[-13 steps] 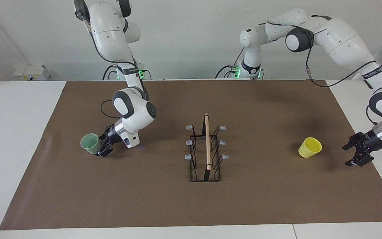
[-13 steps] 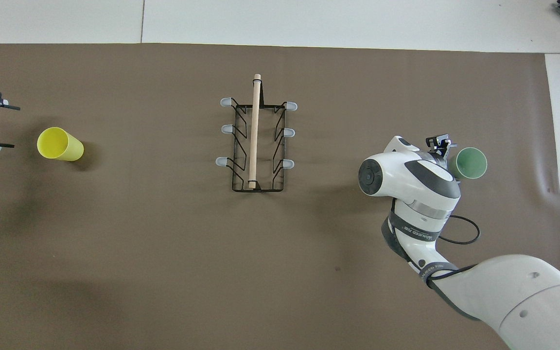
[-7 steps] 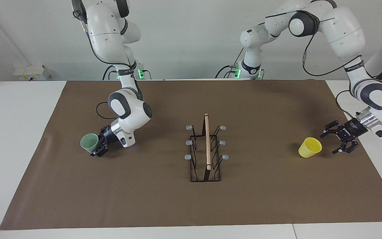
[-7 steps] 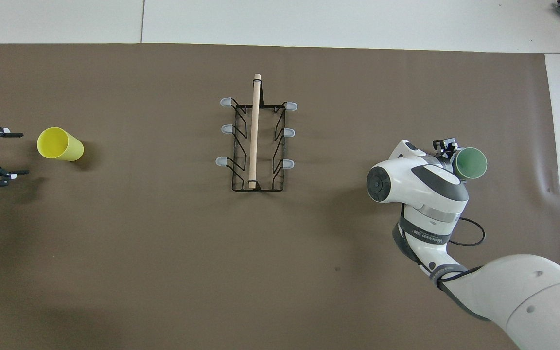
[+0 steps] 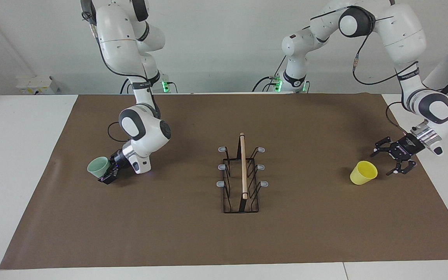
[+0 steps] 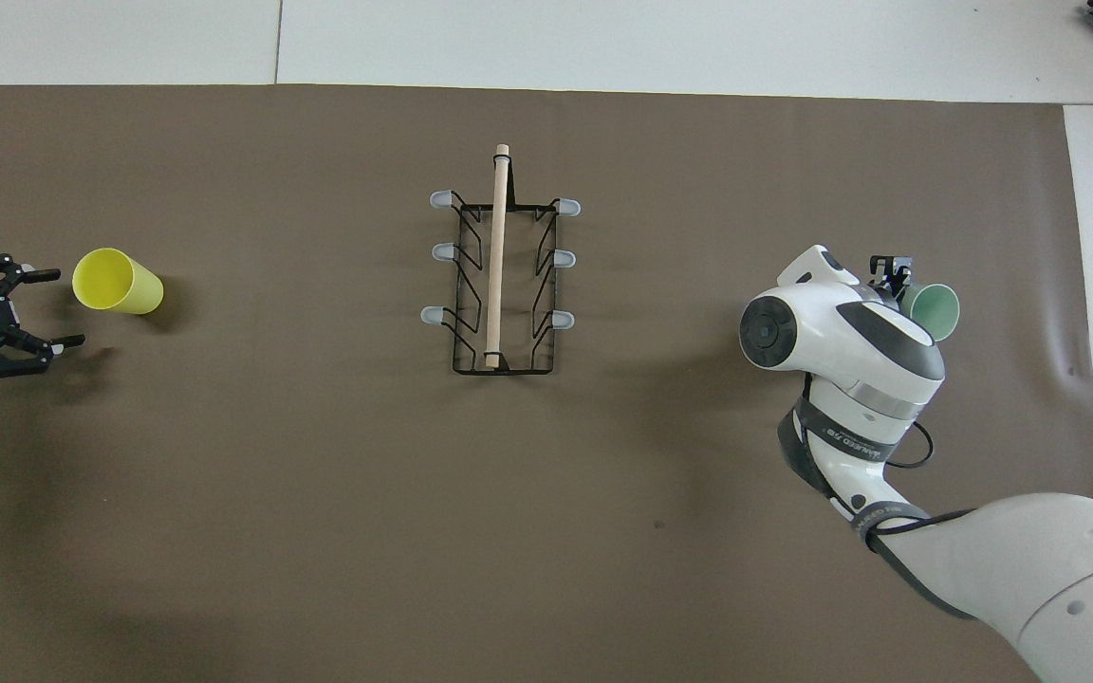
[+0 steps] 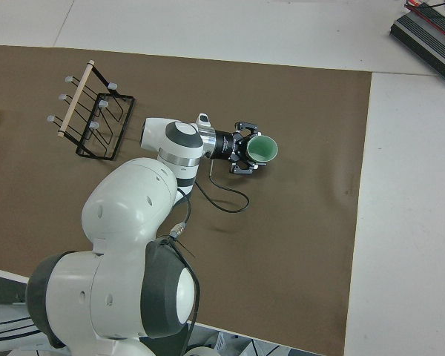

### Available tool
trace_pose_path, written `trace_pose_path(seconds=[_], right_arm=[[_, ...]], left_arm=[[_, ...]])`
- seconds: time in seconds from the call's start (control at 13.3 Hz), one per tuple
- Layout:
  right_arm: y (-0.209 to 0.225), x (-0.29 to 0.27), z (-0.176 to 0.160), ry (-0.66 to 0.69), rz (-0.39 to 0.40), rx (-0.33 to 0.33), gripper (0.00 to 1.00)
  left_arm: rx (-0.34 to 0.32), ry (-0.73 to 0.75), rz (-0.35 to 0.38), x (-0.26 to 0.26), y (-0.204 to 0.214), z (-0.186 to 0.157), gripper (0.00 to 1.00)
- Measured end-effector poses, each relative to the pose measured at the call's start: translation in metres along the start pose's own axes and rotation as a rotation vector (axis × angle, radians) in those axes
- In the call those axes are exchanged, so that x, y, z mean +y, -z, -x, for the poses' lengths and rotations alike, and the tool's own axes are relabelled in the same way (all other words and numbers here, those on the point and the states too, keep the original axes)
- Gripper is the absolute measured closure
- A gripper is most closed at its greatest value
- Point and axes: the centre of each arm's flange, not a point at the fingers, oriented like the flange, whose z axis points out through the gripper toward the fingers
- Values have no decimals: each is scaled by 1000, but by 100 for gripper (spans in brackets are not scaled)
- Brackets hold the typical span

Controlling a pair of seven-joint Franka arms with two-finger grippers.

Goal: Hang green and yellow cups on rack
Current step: 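Lift the green cup with the right gripper while the left gripper grasps the yellow cup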

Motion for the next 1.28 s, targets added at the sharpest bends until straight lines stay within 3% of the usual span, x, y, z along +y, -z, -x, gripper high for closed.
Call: trace_pose_path(seconds=[0.53, 0.9, 1.28], right_arm=[[113, 95, 43, -420, -247, 412, 32], [169, 115, 60, -633, -380, 741, 32], [232, 113, 84, -805, -568, 1028, 32]], left_arm=[[-41, 48, 6, -5, -27, 20, 0], [-56, 46, 19, -3, -41, 34, 0], [-39, 30, 33, -2, -44, 38, 0]])
